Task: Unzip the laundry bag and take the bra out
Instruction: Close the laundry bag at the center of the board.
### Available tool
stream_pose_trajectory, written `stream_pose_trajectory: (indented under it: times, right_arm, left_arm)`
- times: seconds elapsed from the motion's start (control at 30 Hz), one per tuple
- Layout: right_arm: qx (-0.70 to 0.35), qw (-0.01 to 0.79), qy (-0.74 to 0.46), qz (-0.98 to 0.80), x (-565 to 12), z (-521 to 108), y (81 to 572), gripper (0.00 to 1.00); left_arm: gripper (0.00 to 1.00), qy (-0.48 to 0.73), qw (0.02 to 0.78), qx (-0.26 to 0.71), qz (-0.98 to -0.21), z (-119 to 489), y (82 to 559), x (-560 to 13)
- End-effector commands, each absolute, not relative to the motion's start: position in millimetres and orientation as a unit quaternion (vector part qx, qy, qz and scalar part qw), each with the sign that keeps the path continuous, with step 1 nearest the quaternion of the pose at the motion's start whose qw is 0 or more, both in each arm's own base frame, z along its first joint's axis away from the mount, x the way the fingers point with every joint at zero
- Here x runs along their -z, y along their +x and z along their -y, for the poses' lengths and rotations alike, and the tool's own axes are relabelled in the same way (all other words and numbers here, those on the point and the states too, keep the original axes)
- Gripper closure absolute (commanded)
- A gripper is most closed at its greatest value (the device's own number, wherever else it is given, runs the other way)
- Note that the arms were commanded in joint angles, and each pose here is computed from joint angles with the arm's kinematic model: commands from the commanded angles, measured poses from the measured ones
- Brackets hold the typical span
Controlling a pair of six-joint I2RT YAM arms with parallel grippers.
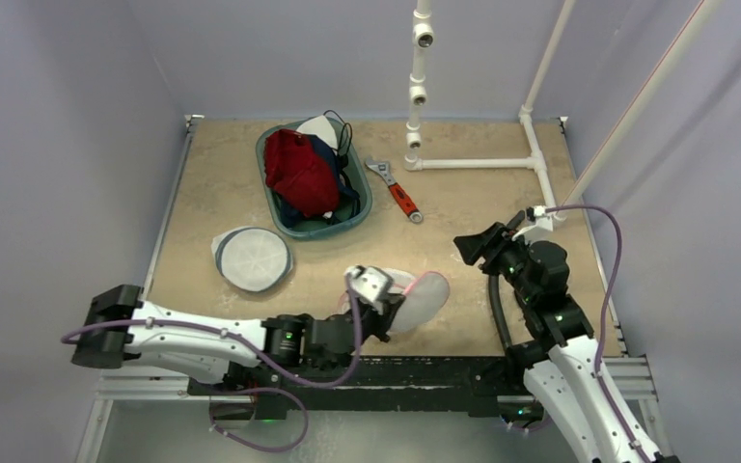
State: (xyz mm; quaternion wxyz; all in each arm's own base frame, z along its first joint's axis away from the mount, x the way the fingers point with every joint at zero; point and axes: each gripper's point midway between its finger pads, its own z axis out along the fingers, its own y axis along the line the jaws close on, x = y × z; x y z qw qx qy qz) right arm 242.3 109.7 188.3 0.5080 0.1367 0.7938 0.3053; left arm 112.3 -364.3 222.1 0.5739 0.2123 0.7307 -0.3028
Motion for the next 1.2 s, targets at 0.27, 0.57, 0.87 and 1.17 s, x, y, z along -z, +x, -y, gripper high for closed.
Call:
stream_pose_trajectory:
  times: [0.27, 0.57, 0.87, 1.17]
  right_arm:
    - [-0.453, 0.453, -0.052, -0.766, -188, -174, 206, 0.32]
    - [-0.455, 0.378, -0.12, -0.797, -153, -210, 182, 0.34]
    - [-0.432, 0.387, -0.1, -0.809, -142, -217, 196, 0.34]
    - [-0.418, 0.393, -0.106, -0.812, -145, -224, 202, 0.38]
  left_arm:
    - [1.0, -0.152, 0.558, 0.405, -0.709, 240, 149, -189]
    - [1.0, -0.247, 0.55, 0.378, -0.703, 208, 162, -156]
    - [1.0, -0.214, 0.549, 0.284, -0.756, 221, 192, -136]
    - [1.0, -0.173, 0.551, 0.227, -0.785, 229, 208, -129]
